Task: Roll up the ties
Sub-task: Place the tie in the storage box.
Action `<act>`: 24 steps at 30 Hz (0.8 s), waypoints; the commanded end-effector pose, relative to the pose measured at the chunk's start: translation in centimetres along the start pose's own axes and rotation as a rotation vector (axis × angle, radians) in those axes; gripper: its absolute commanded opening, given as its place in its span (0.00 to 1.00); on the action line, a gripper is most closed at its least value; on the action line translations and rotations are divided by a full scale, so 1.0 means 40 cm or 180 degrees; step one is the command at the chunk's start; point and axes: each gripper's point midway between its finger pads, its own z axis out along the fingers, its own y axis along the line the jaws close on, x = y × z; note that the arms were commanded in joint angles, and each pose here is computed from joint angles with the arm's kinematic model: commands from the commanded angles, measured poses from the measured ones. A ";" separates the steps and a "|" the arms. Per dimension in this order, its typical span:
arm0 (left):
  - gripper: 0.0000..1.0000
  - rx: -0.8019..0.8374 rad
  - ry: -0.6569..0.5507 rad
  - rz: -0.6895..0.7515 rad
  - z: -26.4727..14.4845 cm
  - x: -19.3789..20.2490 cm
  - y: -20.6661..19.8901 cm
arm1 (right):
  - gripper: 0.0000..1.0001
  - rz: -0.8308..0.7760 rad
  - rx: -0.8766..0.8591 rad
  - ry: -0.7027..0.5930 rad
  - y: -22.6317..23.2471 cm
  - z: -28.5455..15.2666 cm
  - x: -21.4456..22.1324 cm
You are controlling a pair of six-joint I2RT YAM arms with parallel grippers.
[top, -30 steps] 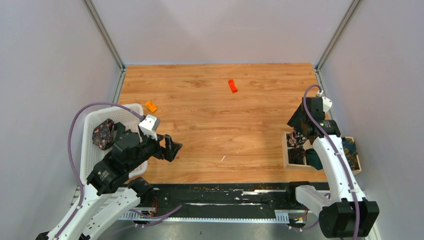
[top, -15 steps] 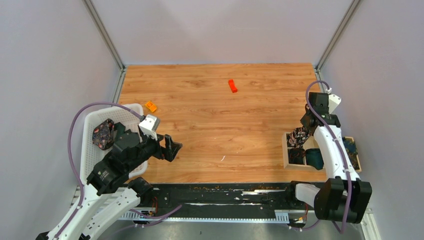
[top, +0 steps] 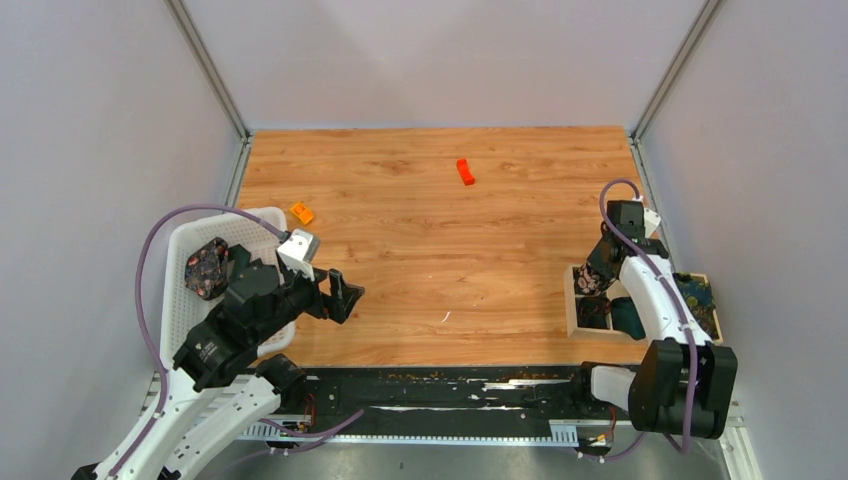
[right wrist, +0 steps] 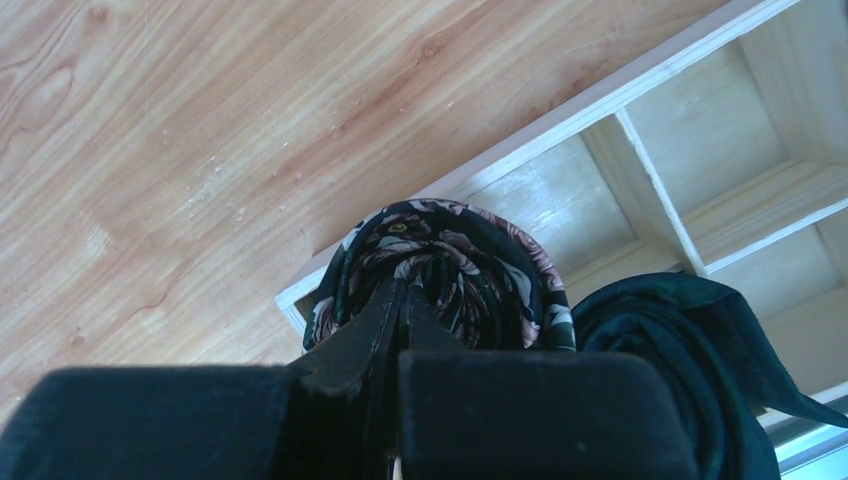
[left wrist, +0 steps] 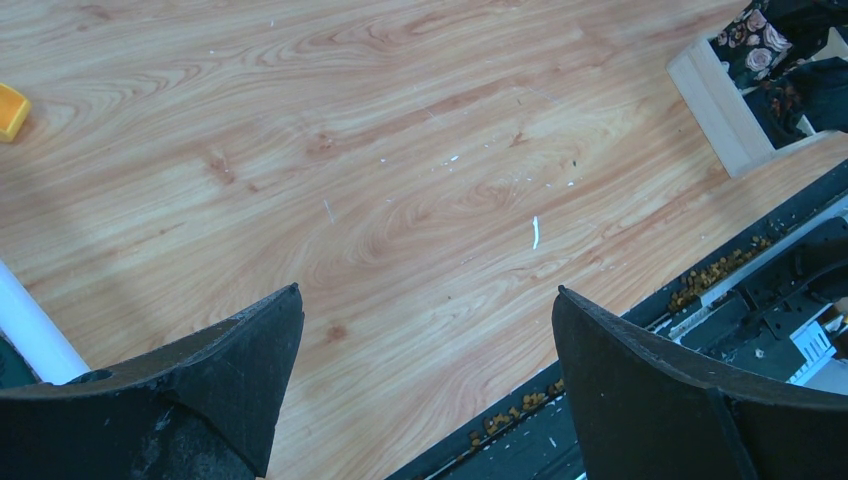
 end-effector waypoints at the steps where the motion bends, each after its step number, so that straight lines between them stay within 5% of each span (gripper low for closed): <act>1: 1.00 0.0030 -0.0142 0.0062 -0.001 -0.025 -0.004 | 0.00 0.0089 -0.0190 -0.0105 0.020 -0.021 -0.014; 8: 1.00 0.0014 -0.0159 0.0057 -0.003 -0.027 -0.002 | 0.07 0.0071 -0.0326 -0.0444 0.047 -0.115 -0.137; 14: 1.00 -0.0018 -0.0184 0.0050 -0.006 -0.030 0.003 | 0.52 0.0014 -0.0945 -0.0764 0.117 -0.249 -0.222; 24: 1.00 -0.0226 -0.0310 0.0015 -0.015 -0.041 0.033 | 0.98 -0.0562 -0.2803 -0.1273 0.311 -0.496 -0.227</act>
